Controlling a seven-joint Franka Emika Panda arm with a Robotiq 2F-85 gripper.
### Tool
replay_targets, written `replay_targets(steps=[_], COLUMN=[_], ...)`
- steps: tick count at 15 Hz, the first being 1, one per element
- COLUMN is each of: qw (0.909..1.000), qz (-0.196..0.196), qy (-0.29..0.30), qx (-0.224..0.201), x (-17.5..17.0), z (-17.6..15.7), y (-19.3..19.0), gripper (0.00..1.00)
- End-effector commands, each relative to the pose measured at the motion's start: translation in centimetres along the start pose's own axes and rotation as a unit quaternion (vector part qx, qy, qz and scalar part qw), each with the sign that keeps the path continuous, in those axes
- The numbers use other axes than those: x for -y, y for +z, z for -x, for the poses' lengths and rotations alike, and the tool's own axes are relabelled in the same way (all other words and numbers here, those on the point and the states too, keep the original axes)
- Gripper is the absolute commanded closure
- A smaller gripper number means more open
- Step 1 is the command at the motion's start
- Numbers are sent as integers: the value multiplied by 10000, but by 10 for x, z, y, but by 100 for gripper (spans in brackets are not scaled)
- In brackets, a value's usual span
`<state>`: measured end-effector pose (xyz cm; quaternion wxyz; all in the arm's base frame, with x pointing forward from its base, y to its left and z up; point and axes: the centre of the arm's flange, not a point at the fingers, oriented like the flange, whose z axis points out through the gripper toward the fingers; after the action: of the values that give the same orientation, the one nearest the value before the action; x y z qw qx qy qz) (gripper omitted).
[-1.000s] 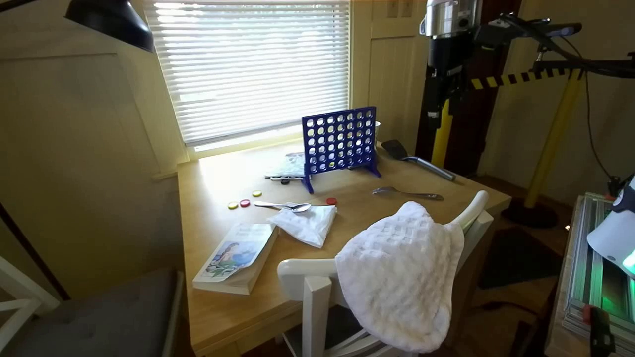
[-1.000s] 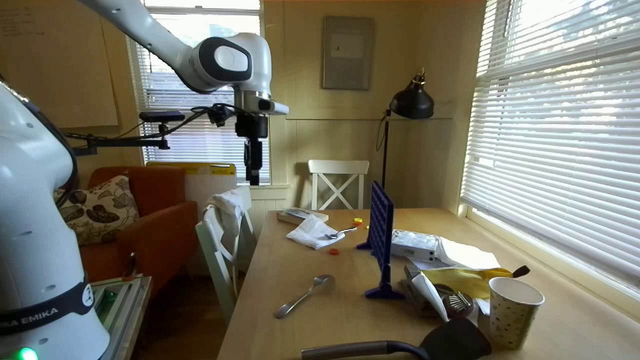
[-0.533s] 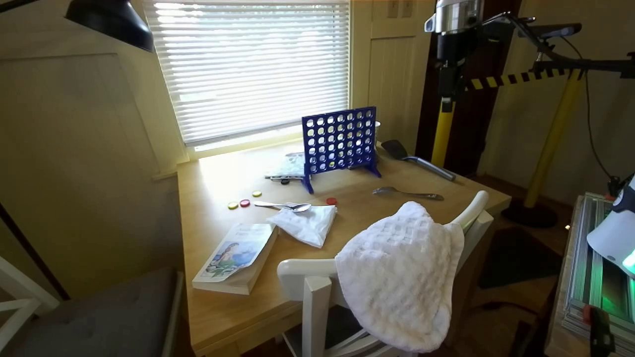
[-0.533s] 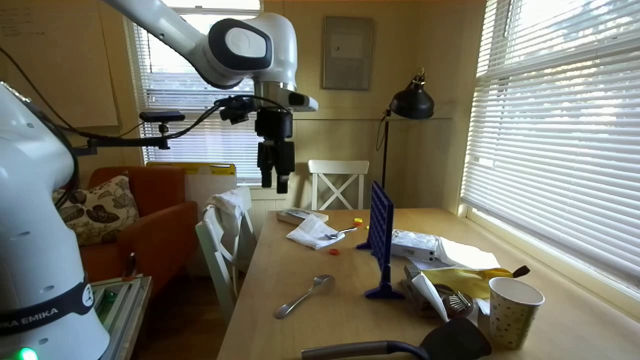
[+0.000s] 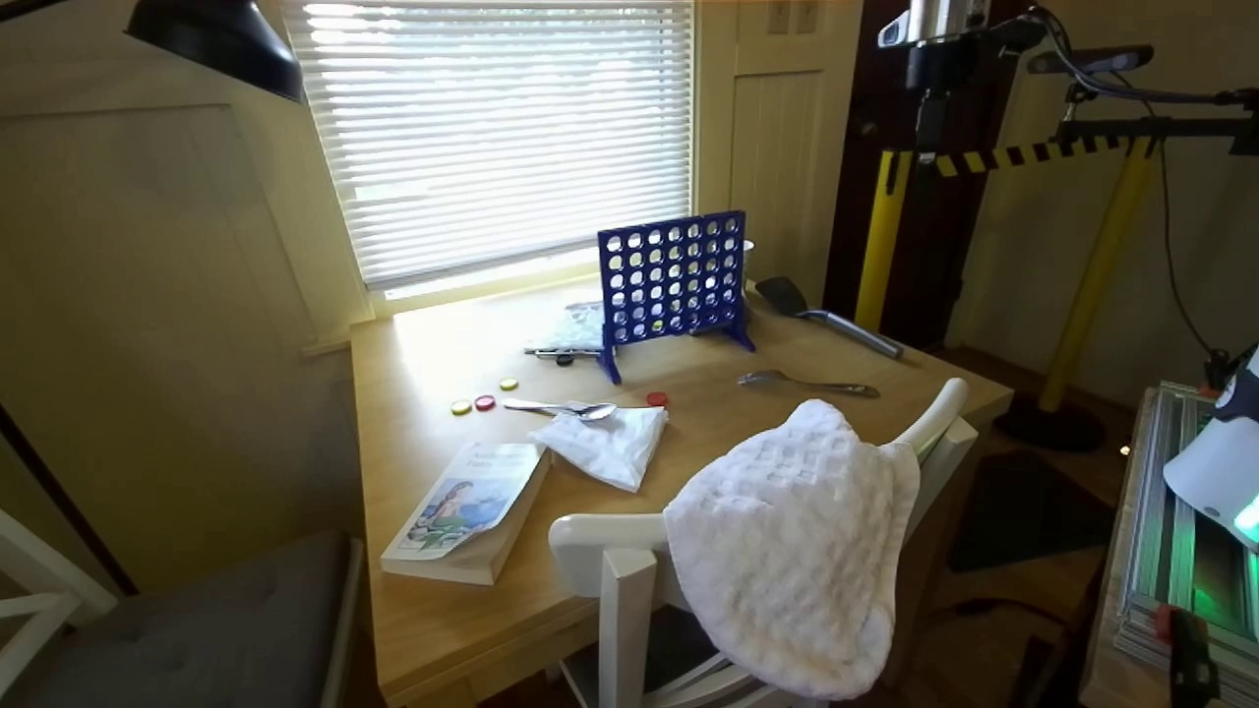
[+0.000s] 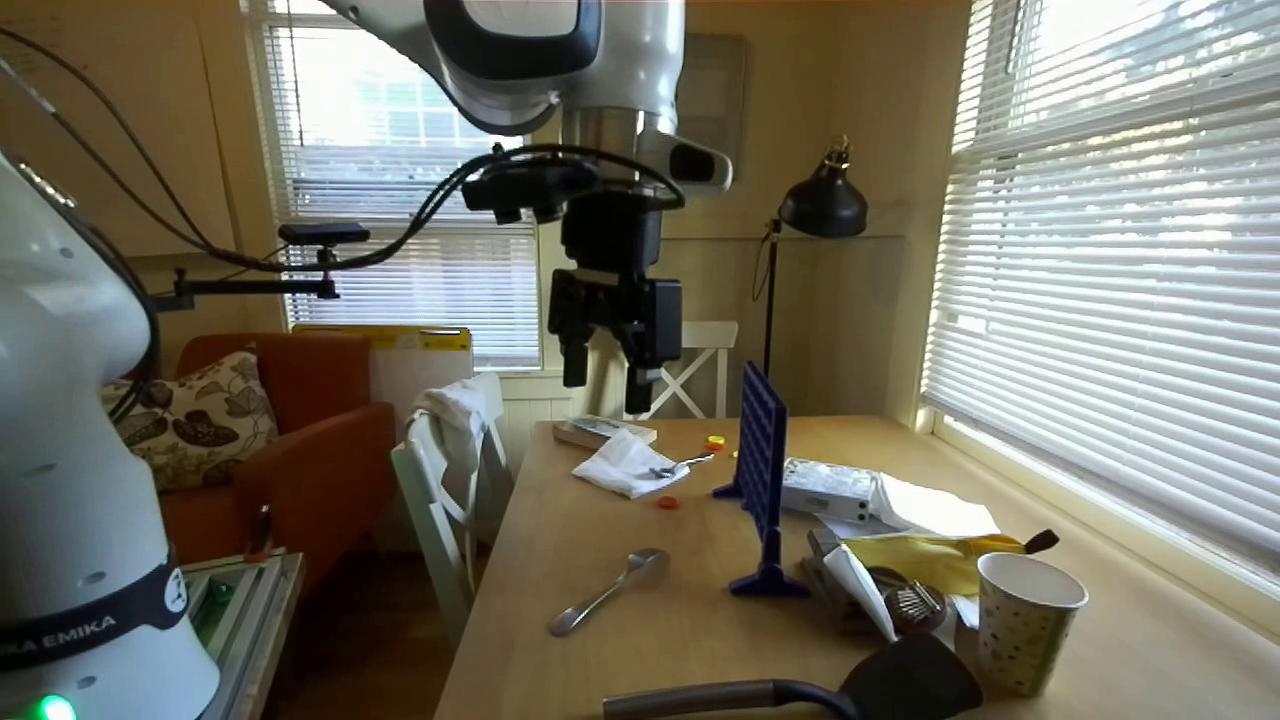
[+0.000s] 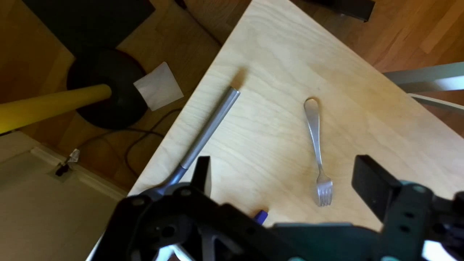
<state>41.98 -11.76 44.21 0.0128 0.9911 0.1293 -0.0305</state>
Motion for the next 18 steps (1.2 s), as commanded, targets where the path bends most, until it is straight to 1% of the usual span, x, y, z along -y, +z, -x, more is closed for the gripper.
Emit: replay_targets(steps=[1,3,9,10,11,13,14,16,18], qw=[10000,9999,10000,9999,9993,9942,9909,9813,9693], qz=[23,46,44,71,47,252,267,370,496], qy=[-42,-84,-75,-81,-189,-876,-1135,-1712,-2271], qx=[16,40,42,-34,-306,-576,-679,-795,-801], x=[7,15,14,14,8,-9,-18,-40,-69], z=[-3,-6,-6,-5,-9,-20,-24,-35,-46], y=[0,1,2,3,3,1,-2,-8,-16], gripper=[0,0,0,0,0,0,0,0,0])
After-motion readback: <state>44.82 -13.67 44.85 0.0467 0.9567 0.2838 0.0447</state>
